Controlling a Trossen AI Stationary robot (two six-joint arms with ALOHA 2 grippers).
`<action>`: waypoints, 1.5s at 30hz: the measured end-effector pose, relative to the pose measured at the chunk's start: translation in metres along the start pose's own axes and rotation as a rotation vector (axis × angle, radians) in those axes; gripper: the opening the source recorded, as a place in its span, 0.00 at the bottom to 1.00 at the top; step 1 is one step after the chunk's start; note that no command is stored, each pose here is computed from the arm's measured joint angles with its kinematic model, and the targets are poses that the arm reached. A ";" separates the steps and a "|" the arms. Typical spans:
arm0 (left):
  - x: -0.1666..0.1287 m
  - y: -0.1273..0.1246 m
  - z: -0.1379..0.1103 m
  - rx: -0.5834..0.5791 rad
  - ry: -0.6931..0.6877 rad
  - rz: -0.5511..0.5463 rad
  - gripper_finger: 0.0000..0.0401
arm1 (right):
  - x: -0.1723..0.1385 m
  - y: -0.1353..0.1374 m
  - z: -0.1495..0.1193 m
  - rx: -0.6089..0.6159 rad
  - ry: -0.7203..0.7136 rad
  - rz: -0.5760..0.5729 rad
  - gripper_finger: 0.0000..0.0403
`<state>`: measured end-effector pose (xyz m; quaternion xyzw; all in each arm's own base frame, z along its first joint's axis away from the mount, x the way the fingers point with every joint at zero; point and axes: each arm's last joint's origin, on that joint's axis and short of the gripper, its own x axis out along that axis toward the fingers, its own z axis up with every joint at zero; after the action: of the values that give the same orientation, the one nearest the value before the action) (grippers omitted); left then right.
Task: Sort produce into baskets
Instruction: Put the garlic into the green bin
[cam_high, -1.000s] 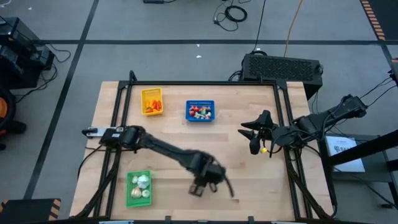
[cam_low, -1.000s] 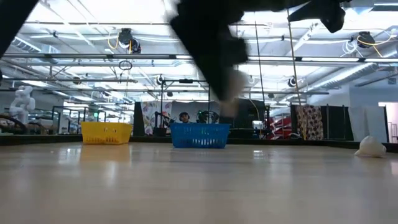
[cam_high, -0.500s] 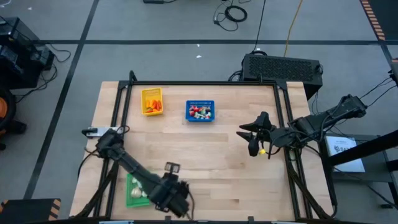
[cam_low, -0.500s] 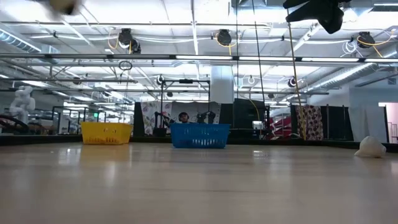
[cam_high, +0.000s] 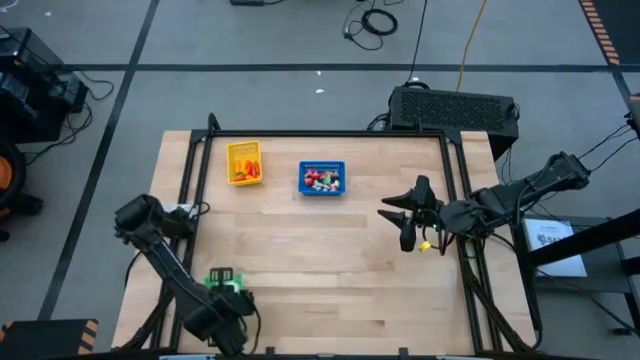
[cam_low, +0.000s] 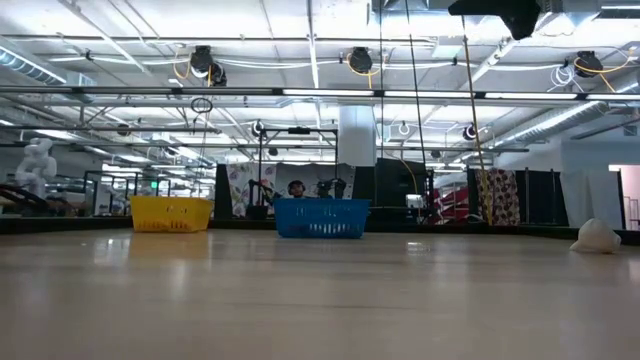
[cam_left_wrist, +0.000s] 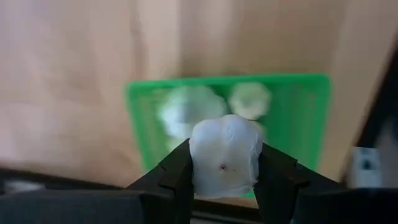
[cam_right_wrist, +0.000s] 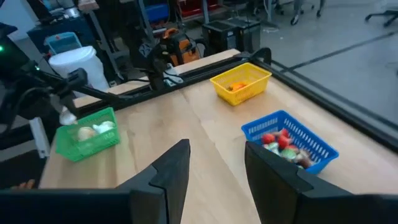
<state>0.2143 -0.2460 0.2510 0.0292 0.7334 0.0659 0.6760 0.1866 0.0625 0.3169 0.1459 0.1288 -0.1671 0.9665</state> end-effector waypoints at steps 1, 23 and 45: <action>0.003 -0.001 -0.003 -0.015 -0.002 -0.025 0.34 | 0.000 0.000 0.001 -0.011 -0.004 -0.002 0.36; 0.042 0.007 -0.029 -0.136 0.110 0.047 0.34 | 0.011 -0.016 0.012 -0.055 -0.050 -0.091 0.36; 0.017 0.030 0.011 -0.087 0.031 0.010 0.69 | 0.012 -0.017 0.013 -0.030 -0.055 -0.093 0.36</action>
<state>0.2222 -0.2135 0.2370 0.0026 0.7400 0.1015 0.6649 0.1935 0.0397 0.3211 0.1205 0.1112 -0.2140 0.9630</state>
